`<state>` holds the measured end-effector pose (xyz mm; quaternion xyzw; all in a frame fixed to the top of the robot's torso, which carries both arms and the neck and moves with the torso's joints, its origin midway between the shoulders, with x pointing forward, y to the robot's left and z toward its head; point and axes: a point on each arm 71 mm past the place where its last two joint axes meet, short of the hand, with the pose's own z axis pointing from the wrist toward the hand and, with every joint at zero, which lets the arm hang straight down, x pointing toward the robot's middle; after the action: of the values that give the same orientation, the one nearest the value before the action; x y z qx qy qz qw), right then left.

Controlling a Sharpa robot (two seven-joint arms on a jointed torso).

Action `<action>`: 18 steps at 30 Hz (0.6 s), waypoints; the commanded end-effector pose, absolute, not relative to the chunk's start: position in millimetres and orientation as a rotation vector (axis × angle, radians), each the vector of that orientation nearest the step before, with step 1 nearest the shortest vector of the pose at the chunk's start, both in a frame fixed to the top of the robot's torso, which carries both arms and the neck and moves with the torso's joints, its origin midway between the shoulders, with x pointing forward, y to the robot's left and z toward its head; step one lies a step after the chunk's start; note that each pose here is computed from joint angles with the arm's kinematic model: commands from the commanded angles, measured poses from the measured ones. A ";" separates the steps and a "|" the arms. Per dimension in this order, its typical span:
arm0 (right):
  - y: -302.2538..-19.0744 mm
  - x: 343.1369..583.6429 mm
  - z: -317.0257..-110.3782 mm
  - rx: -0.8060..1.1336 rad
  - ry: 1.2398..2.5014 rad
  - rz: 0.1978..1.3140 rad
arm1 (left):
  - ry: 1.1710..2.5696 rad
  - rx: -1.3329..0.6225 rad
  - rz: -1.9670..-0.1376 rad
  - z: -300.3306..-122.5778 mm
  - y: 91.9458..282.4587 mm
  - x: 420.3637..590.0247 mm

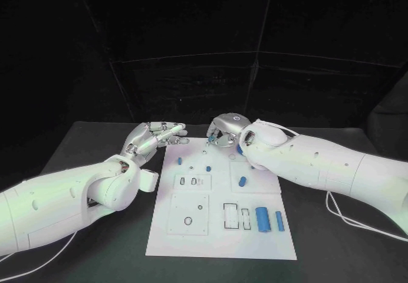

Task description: Assemble the parts on the task board

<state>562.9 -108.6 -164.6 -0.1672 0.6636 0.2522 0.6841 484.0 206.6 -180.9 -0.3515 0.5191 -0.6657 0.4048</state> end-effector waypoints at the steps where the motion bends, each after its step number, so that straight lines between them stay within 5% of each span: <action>1: -105.7 564.5 -163.1 -0.377 1.489 0.565 | 1.307 -0.883 -1.698 -178.2 205.7 483.5; 18: -99.4 565.2 -168.1 -0.409 1.550 0.566 | 1.304 -0.881 -1.695 -176.9 206.3 484.5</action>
<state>566.1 -101.2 -165.4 -0.1735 0.6751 0.2499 0.6721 484.6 207.2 -178.6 -0.3506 0.5183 -0.6662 0.4058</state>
